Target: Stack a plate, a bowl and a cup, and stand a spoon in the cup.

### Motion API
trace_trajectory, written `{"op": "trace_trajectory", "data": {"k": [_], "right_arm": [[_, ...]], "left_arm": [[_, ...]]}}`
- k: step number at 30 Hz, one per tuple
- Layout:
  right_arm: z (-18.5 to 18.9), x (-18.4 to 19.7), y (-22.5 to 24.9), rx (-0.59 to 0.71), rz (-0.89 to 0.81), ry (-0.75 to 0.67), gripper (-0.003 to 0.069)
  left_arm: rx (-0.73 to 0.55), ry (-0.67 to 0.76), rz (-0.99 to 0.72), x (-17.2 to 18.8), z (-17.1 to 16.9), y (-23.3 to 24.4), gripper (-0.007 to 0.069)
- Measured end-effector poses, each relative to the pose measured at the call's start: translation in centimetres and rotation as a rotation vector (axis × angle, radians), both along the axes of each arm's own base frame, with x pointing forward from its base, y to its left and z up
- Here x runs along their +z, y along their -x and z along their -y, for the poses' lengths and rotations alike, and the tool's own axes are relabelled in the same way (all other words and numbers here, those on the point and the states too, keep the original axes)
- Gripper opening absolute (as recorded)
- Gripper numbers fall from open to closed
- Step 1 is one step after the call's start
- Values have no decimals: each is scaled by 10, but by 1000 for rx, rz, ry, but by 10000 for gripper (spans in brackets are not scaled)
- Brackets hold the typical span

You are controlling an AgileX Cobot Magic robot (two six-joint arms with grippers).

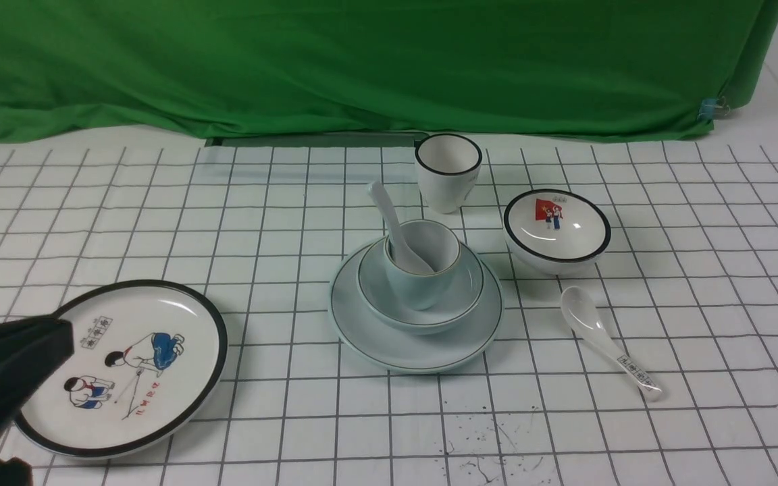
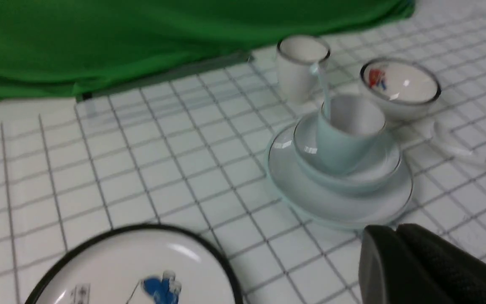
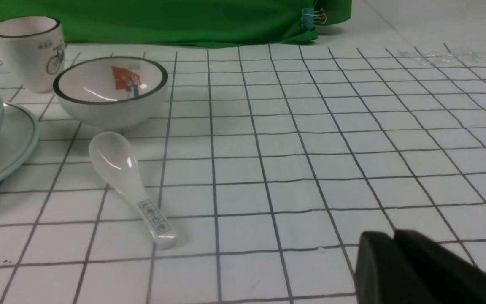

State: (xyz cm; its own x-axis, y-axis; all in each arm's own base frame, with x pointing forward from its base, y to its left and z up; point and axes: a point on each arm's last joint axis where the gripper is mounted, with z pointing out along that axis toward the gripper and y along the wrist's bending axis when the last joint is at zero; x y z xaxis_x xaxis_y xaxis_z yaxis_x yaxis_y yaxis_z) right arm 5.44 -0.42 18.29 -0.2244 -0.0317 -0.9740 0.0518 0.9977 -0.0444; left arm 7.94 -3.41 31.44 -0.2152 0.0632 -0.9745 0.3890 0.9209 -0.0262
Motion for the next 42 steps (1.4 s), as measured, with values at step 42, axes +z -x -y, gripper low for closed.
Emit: {"op": "trace_trajectory", "data": {"k": [42], "right_arm": [[0,0,0,0,0,2,164]], "left_arm": [[467,-44,80,-125,-37,24,-30]]}}
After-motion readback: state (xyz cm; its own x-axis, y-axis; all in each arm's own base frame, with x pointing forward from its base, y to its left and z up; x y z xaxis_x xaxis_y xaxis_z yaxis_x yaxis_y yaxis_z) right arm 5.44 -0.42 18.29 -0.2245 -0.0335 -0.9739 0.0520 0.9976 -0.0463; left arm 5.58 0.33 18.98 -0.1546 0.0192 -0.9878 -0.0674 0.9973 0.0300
